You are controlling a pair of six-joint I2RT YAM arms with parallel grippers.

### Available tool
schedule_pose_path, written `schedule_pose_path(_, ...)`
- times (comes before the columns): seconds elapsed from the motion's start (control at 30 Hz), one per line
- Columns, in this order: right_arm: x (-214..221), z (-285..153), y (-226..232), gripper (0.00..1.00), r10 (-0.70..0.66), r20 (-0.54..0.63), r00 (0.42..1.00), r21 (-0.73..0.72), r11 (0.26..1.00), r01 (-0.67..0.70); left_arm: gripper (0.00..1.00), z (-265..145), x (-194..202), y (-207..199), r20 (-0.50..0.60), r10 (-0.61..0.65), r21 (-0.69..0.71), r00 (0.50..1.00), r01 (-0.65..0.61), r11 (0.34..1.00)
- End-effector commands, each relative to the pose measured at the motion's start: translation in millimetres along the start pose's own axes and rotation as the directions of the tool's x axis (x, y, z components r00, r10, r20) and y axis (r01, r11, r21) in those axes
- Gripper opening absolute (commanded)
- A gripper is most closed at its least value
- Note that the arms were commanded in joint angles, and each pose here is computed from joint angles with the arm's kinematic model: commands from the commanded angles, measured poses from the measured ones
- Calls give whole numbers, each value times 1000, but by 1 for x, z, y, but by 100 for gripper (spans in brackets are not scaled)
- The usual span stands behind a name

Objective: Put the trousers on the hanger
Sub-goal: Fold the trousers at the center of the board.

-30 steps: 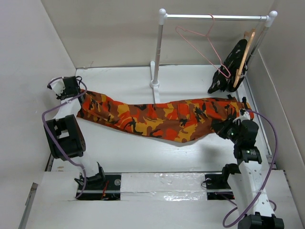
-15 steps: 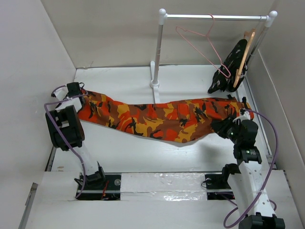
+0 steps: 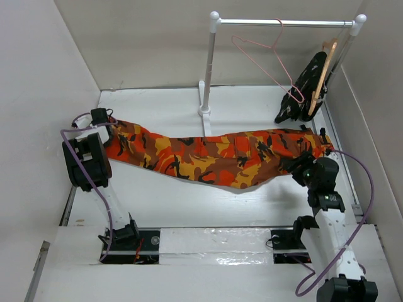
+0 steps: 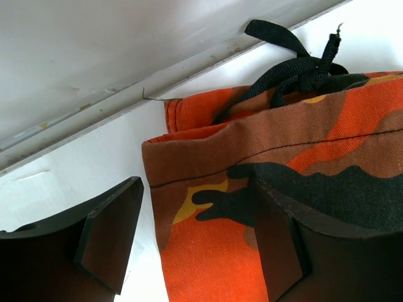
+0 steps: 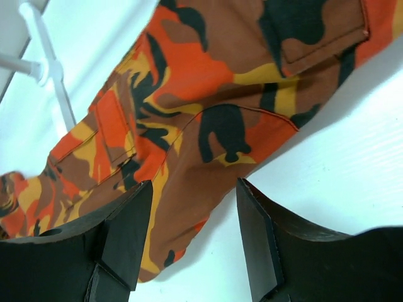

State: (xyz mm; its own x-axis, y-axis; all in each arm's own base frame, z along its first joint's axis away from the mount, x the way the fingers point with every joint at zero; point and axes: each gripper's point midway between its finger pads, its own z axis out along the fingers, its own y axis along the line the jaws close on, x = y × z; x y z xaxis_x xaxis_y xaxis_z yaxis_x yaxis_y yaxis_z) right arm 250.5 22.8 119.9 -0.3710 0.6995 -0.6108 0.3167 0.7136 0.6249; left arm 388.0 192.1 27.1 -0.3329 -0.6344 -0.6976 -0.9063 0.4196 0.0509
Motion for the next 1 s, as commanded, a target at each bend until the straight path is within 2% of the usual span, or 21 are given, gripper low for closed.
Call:
schedule_pose_path(0.0, 2, 16, -13, 61, 67, 15, 998, 61, 996, -68, 65, -2, 2, -15, -24, 19, 47, 1000, -18, 999)
schedule_pose_path(0.1, 15, 32, -36, 61, 122, -26, 992, 157, 981, -117, 61, -2, 5, -21, -25, 30, 61, 999, -28, 998)
schedule_pose_path(0.17, 16, 39, -48, 60, 141, -14, 990, 208, 969, -135, 59, -2, 4, -22, -25, 30, 61, 999, -29, 998)
schedule_pose_path(0.2, 16, 43, -57, 49, 173, -8, 985, 241, 956, -166, 59, -1, 6, -22, -31, 32, 60, 999, -30, 998)
schedule_pose_path(0.33, -9, 51, -64, 54, 220, 101, 970, 240, 941, -239, 57, 1, 10, -28, -43, 15, 84, 999, -12, 996)
schedule_pose_path(0.4, -12, 57, -71, 55, 229, 109, 967, 262, 932, -250, 53, 3, 11, -30, -47, 19, 90, 999, -14, 996)
schedule_pose_path(0.47, -14, 67, -89, 55, 257, 101, 961, 320, 906, -276, 44, 3, 11, -31, -49, 23, 93, 999, -19, 995)
schedule_pose_path(0.53, -16, 76, -86, 53, 266, 36, 963, 307, 914, -264, 38, 4, 11, -33, -49, 25, 98, 998, -20, 995)
schedule_pose_path(0.57, -7, 83, -95, 52, 292, -1, 956, 336, 901, -274, 29, 4, 11, -34, -50, 26, 102, 998, -21, 995)
schedule_pose_path(0.63, -15, 89, -99, 44, 322, -14, 947, 315, 900, -301, 19, 3, 11, -35, -53, 29, 109, 998, -23, 994)
schedule_pose_path(0.67, -10, 92, -105, 35, 339, -32, 940, 329, 892, -310, 6, 3, 11, -36, -52, 32, 113, 998, -26, 993)
schedule_pose_path(0.7, -15, 93, -109, 13, 336, -20, 941, 328, 892, -312, 0, 2, 10, -35, -51, 33, 112, 998, -27, 993)
schedule_pose_path(0.73, -18, 93, -113, 4, 333, -9, 943, 335, 889, -311, 0, 2, 9, -32, -49, 35, 98, 998, -30, 995)
schedule_pose_path(0.77, -19, 91, -115, 0, 338, -10, 941, 336, 888, -315, 0, -2, 10, -34, -44, 43, 104, 998, -38, 994)
schedule_pose_path(0.87, -24, 77, -124, 0, 324, 33, 946, 357, 880, -313, 0, -14, 2, -20, -20, 22, 71, 1000, -20, 997)
schedule_pose_path(0.97, -41, 56, -114, 0, 307, 136, 942, 320, 886, -335, 0, -37, -10, 0, 6, -17, 38, 1000, 17, 999)
